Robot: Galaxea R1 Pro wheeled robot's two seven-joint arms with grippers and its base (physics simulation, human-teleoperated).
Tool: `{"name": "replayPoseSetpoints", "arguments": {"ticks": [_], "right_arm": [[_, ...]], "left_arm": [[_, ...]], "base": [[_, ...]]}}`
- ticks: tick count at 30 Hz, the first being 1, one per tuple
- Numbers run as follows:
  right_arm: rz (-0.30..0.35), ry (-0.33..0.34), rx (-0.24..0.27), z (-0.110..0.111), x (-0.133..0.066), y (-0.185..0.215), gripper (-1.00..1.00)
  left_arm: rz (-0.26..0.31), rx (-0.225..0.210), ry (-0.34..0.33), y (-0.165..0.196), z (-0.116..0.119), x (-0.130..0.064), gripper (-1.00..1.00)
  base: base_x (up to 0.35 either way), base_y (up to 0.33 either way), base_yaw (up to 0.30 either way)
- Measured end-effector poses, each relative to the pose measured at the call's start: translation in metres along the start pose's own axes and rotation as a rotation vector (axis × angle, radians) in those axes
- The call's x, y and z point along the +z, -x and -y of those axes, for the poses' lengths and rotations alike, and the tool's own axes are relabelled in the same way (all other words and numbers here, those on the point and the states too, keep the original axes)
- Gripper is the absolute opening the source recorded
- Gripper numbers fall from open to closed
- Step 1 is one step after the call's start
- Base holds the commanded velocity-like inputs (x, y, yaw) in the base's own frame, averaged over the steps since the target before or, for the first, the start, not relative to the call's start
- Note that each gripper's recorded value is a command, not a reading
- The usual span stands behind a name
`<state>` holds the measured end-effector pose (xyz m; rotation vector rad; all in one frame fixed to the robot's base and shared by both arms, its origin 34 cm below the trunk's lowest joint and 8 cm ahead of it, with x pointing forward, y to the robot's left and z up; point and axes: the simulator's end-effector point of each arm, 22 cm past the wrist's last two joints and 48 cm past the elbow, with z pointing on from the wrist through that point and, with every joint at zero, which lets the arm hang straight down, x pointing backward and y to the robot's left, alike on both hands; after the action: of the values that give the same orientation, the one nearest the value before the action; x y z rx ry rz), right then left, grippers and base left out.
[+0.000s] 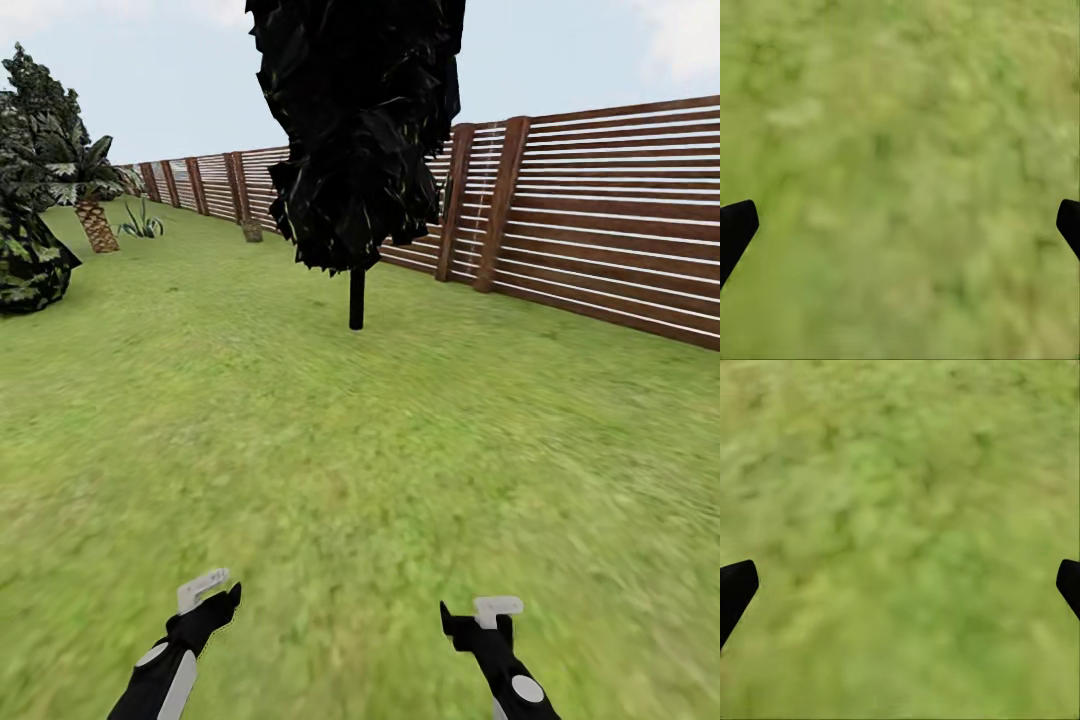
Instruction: Take the three Easter eggs out of the wicker basket on the lawn in the garden, then place them on the lawn next to a single tree (choose any tree) so that all three eggs are next to the same tree and none are left in the basket.
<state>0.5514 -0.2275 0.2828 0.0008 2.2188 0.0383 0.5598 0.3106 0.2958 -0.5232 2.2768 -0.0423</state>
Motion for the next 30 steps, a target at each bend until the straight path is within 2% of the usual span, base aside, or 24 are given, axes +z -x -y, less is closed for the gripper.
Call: {"name": "replayPoseSetpoints", "arguments": {"ticks": [30], "right_arm": [[0.010, 0.001, 0.000, -0.0007, -0.0012, 0.0054, 1.00]], "left_arm": [[0.011, -0.002, -0.004, 0.0056, 0.0017, -0.0021, 1.00]], "base": [[0.336, 0.000, 0.287]]}}
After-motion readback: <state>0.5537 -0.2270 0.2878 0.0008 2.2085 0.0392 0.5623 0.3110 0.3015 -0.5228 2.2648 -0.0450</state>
